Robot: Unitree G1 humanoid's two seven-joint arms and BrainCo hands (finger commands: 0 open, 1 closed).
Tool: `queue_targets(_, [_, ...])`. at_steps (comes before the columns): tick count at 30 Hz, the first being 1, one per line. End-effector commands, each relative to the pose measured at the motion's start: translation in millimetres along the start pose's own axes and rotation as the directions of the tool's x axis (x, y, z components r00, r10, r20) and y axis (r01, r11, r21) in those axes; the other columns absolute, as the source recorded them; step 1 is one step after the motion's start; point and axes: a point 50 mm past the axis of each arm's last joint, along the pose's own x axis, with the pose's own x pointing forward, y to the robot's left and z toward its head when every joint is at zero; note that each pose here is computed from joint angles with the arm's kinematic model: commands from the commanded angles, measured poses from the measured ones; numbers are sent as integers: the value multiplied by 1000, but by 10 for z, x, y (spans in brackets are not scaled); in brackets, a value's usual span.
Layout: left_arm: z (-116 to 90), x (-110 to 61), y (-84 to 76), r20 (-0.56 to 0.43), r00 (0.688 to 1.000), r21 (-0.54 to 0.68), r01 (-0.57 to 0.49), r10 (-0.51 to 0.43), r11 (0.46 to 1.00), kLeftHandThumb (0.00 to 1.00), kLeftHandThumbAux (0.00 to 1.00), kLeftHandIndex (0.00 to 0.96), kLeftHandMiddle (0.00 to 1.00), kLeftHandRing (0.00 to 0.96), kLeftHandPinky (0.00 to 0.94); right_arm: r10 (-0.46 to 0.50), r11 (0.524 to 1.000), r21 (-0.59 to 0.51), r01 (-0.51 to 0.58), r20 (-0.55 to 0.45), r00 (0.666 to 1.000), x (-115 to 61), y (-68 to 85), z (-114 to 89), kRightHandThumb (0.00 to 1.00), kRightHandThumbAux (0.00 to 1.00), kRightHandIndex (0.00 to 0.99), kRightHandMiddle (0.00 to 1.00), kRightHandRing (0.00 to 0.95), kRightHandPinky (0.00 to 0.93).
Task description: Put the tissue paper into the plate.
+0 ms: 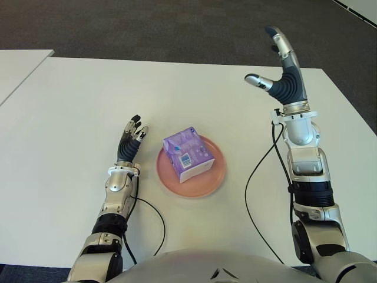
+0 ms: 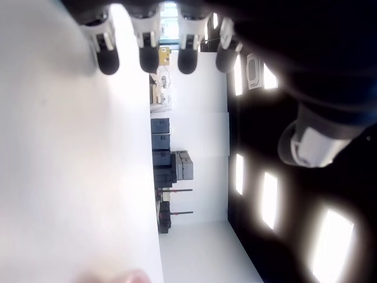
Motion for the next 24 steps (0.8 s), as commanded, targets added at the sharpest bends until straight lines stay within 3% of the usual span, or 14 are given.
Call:
queue_targets(1, [-297,-200,14,-163,987,-14,-6,4,1000,0,479,0,0,0,0,-74,995,70,76,-36,997,-32,32,-93,85,415,0,0,0,0])
queue_targets(4, [-297,-200,13,-164,986,-9,0,-1,1000,0,485,0,0,0,0,-132,981,135,140,-65,989,-118,158,-195,48,477,0,0,0,0])
queue_targets(10, [-294,-198,9,-161,987,-11,9,-11,1000,0,490,0,0,0,0,-187,951,227,210,-119,975,-272,205,-320,21,530,0,0,0,0])
queue_targets(19, [-294,-201,0,-167,986,-24,5,-9,1000,0,490,0,0,0,0,-187,912,320,258,-238,953,-411,296,-469,9,543,0,0,0,0])
queue_targets(24, [-249,-202,-15,-153,988,-28,0,-4,1000,0,487,0,0,0,0,-144,888,367,277,-350,926,-609,472,-608,1,543,0,0,0,0])
